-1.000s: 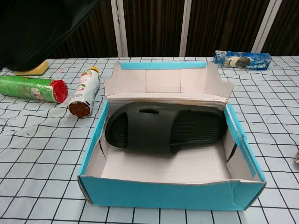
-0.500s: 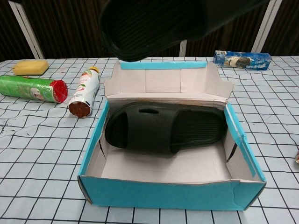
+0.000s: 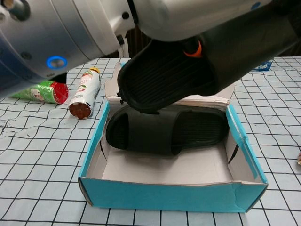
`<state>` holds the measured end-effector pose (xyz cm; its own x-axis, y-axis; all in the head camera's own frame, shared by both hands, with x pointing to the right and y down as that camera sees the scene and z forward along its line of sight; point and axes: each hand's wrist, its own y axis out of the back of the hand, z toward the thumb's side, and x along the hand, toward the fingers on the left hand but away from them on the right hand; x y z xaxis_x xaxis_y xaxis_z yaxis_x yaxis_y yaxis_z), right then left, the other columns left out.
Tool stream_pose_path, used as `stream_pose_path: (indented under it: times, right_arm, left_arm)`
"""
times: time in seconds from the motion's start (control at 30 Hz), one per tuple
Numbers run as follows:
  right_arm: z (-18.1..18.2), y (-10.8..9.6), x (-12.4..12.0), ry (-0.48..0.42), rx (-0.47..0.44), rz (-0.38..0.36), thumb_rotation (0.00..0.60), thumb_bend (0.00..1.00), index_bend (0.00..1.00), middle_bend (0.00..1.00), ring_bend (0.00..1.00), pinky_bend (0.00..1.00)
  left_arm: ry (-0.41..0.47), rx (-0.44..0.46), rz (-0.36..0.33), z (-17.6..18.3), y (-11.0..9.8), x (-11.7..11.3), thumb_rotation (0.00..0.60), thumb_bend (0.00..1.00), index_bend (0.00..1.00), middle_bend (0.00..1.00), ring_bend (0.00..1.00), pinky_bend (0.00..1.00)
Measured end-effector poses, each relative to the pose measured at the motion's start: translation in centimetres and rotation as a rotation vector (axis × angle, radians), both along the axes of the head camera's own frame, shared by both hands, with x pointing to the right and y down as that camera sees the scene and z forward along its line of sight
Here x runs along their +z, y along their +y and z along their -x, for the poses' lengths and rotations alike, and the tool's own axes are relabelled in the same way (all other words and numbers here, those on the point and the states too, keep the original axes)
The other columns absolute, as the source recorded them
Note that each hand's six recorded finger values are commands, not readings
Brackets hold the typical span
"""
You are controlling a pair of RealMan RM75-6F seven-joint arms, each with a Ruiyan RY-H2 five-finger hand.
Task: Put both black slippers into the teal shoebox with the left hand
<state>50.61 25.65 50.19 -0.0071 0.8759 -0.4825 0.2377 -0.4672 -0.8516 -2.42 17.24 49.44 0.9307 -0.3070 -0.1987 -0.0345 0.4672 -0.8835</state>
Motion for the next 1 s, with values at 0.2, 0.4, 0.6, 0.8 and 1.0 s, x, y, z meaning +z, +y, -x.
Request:
stream_pose_path:
  times: [0.2, 0.4, 0.6, 0.8, 1.0]
  right_arm:
    - [0.0, 0.0, -0.1, -0.001, 0.002, 0.000, 0.600, 0.31, 0.06, 0.02, 0.00, 0.01]
    - [-0.1, 0.0, -0.1, -0.002, 0.003, -0.001, 0.600, 0.31, 0.06, 0.02, 0.00, 0.01]
    - [-0.1, 0.0, -0.1, -0.002, 0.005, -0.003, 0.600, 0.31, 0.06, 0.02, 0.00, 0.01]
    - [-0.1, 0.0, -0.1, -0.002, 0.004, -0.001, 0.600, 0.31, 0.06, 0.02, 0.00, 0.01]
    - [-0.1, 0.0, -0.1, -0.002, 0.004, -0.001, 0.600, 0.31, 0.06, 0.02, 0.00, 0.01]
  left_arm:
    - [0.013, -0.006, 0.069, -0.3, 1.6, 1.5, 0.600, 0.40, 0.52, 0.51, 0.06, 0.06]
    - [-0.014, -0.012, 0.121, 0.0, 2.9, 3.2, 0.600, 0.40, 0.52, 0.51, 0.06, 0.06]
    - [-0.042, -0.003, 0.148, 0.5, 3.8, 4.4, 0.600, 0.40, 0.52, 0.51, 0.06, 0.06]
    - [-0.063, 0.006, 0.165, 0.7, 4.4, 5.4, 0.600, 0.40, 0.52, 0.51, 0.06, 0.06]
    - [-0.077, 0.015, 0.177, 0.8, 4.8, 6.2, 0.600, 0.40, 0.52, 0.51, 0.06, 0.06]
